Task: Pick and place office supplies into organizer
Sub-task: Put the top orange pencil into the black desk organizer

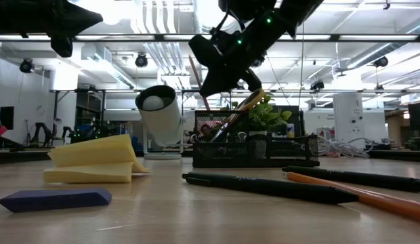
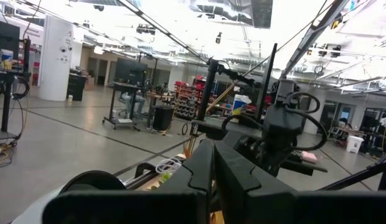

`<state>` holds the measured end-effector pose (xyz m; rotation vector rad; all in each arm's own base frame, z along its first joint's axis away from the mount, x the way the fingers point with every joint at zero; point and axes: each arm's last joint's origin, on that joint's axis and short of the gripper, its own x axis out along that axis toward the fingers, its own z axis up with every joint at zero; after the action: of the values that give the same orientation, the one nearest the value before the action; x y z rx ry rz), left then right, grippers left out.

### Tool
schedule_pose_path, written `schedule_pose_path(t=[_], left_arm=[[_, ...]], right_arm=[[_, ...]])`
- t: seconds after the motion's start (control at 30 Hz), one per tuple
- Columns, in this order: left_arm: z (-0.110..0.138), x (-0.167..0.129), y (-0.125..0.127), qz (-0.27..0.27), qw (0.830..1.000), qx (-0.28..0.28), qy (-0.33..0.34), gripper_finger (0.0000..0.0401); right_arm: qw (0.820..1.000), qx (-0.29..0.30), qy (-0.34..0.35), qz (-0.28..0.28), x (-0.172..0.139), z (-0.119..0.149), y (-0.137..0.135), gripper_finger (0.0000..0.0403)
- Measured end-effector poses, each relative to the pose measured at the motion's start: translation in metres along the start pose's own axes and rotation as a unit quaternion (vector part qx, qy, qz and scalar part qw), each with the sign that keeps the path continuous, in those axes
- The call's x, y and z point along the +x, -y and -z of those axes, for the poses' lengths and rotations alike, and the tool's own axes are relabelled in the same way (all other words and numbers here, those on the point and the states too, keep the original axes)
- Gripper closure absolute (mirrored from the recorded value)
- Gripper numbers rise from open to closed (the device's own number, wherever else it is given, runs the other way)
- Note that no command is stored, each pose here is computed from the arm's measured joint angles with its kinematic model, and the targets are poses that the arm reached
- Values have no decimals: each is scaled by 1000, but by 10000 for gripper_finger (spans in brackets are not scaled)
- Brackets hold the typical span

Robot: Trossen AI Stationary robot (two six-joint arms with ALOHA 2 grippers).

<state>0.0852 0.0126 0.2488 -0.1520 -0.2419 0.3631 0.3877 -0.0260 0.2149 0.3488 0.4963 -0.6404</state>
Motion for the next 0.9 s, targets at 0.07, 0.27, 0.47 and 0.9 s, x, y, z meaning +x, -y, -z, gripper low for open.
schedule_pose_path(t=[0.07,0.27,0.47,0.9], left_arm=[[0,0,0,0,1000,0,0,401],[0,0,0,0,1000,0,0,401],[0,0,0,0,1000,0,0,401],[0,0,0,0,1000,0,0,401]], right_arm=[[1000,3,7,-4,1,3,1,391],[999,10,28,-16,5,14,5,391],[999,3,34,-37,6,20,7,390],[997,-40,24,-55,4,19,2,390]])
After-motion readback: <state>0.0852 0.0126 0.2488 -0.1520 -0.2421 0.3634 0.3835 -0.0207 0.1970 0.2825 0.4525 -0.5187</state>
